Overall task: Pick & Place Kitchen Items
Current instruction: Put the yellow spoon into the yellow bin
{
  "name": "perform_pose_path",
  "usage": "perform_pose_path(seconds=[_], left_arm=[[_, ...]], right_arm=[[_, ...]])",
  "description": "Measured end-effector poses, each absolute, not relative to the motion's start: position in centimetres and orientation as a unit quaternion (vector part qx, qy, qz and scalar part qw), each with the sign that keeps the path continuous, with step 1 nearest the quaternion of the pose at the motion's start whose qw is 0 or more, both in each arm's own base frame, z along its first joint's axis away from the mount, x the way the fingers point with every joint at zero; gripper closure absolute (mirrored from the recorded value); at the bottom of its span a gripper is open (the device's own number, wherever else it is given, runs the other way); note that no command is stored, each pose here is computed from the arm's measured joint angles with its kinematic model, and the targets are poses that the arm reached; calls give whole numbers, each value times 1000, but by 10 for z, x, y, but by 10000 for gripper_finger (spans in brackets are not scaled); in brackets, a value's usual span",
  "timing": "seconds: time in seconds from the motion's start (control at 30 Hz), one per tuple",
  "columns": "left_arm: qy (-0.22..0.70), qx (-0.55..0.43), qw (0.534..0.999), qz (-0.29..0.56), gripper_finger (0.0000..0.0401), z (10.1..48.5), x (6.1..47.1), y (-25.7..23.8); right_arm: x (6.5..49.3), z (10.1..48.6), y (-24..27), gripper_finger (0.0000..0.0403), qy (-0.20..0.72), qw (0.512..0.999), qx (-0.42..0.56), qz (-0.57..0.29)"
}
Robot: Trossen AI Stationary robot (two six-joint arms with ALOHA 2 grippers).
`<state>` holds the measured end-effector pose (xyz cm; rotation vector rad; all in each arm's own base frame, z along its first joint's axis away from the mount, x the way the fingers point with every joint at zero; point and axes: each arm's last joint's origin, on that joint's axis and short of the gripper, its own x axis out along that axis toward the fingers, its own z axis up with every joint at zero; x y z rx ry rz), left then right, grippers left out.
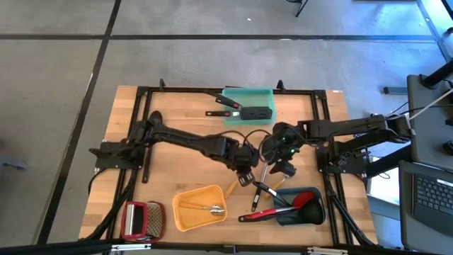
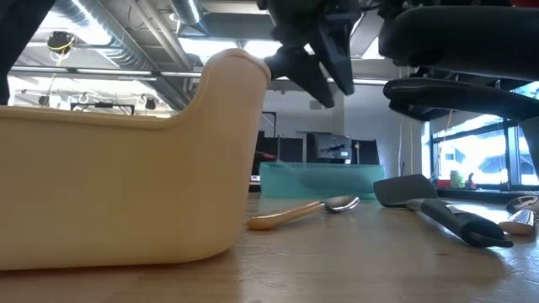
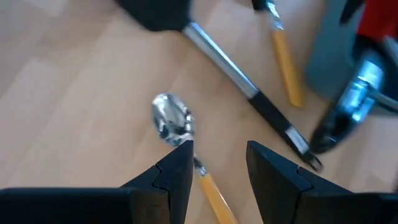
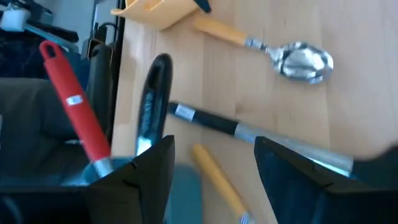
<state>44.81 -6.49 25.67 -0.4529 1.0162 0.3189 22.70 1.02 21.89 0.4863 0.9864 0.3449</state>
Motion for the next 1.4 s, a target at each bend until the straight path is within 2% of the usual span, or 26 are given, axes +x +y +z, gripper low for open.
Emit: perform_pose_path(seconds=[0.13,0.37,0.53,0.77,0.9,1.13,1.23,1.4], left_arm=[[476,-220,823,219,258,246,439,-81],[479,-246,786,304,258,226,417,-117],[467,-279,784,299,258,212,414,-132],[467,-305,786,266,258,203,418,-134],[474,-294,791,251,258,205,422,-126],[518,-324,769,188,258,205,429,-106],[515,-324,770,192,262,207,428,-102],[514,-324,771,191,291,210,427,-103]], right_arm=[[229,202,10,178,427,853,257,154],[229,200,10,178,427,835,324,126],[230,200,9,178,421,845,316,97],[238,202,11,186,387,869,273,141],[243,190,13,231,410,867,251,130],[258,161,12,386,441,853,265,89],[267,155,12,398,437,848,289,78],[278,148,12,400,416,842,338,61]])
